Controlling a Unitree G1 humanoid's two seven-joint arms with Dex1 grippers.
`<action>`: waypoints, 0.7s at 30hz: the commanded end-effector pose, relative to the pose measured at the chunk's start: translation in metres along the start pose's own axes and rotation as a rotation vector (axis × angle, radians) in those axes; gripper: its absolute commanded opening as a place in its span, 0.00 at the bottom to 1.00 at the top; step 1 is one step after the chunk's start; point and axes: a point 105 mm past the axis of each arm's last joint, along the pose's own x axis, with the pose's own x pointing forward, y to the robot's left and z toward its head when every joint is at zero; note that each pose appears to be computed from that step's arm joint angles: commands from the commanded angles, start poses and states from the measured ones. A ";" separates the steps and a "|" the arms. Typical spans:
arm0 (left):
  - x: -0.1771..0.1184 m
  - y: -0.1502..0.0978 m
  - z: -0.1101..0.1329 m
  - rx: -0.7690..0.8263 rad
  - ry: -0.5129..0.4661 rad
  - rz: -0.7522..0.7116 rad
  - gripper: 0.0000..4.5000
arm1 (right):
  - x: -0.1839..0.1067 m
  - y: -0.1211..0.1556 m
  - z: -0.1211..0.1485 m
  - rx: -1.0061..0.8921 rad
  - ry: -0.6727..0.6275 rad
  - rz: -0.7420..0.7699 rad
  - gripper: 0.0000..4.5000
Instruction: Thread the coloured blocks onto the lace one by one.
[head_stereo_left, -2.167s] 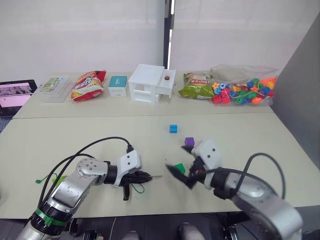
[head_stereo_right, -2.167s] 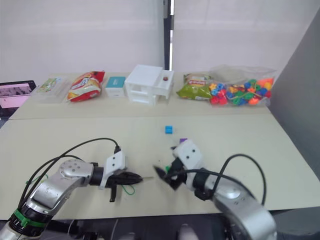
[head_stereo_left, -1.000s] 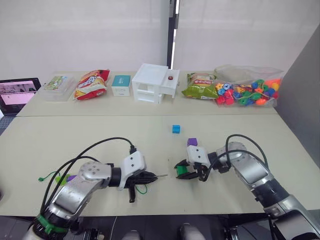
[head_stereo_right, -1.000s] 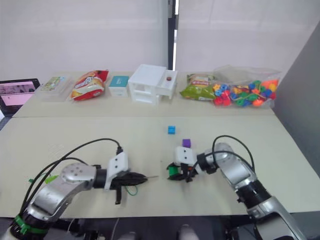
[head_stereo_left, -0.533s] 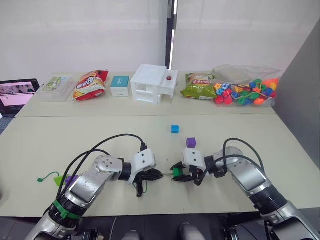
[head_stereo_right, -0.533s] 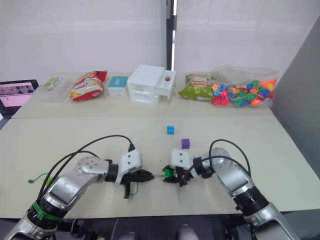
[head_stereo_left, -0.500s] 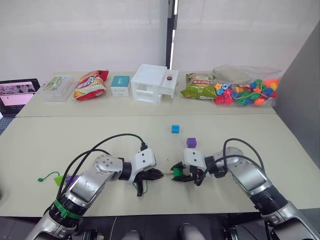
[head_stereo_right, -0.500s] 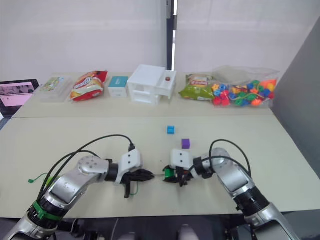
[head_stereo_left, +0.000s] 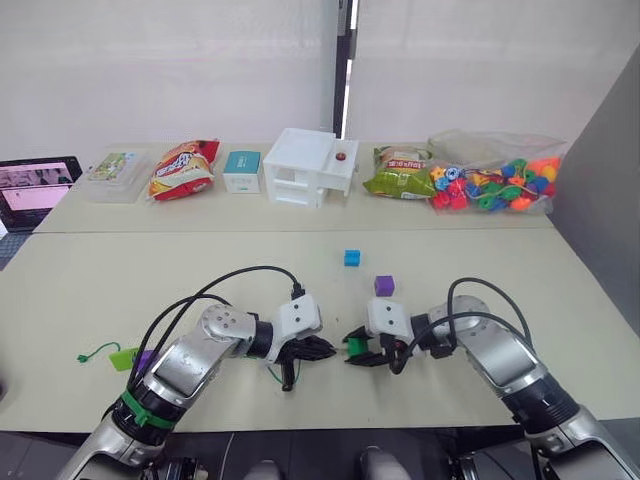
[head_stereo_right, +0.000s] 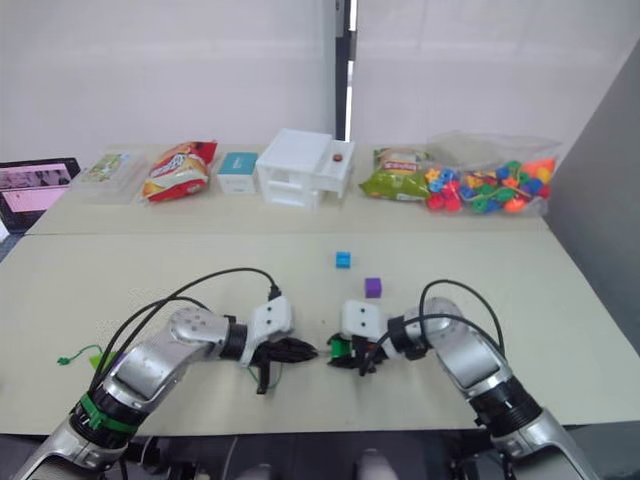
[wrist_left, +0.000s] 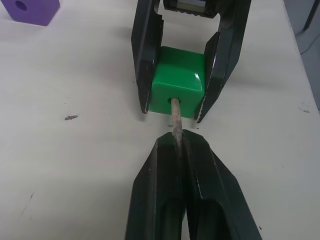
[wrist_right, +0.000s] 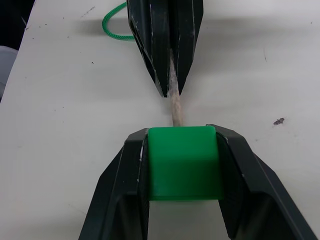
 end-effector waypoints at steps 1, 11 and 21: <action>0.015 -0.007 0.018 0.080 -0.061 -0.056 0.00 | 0.005 0.009 0.004 -0.006 -0.011 0.032 0.27; 0.041 -0.009 0.025 0.115 -0.095 -0.102 0.00 | 0.003 0.015 0.004 0.017 -0.011 0.020 0.27; 0.005 0.006 0.030 0.023 -0.122 0.006 0.43 | 0.004 0.015 0.003 0.023 -0.011 0.011 0.27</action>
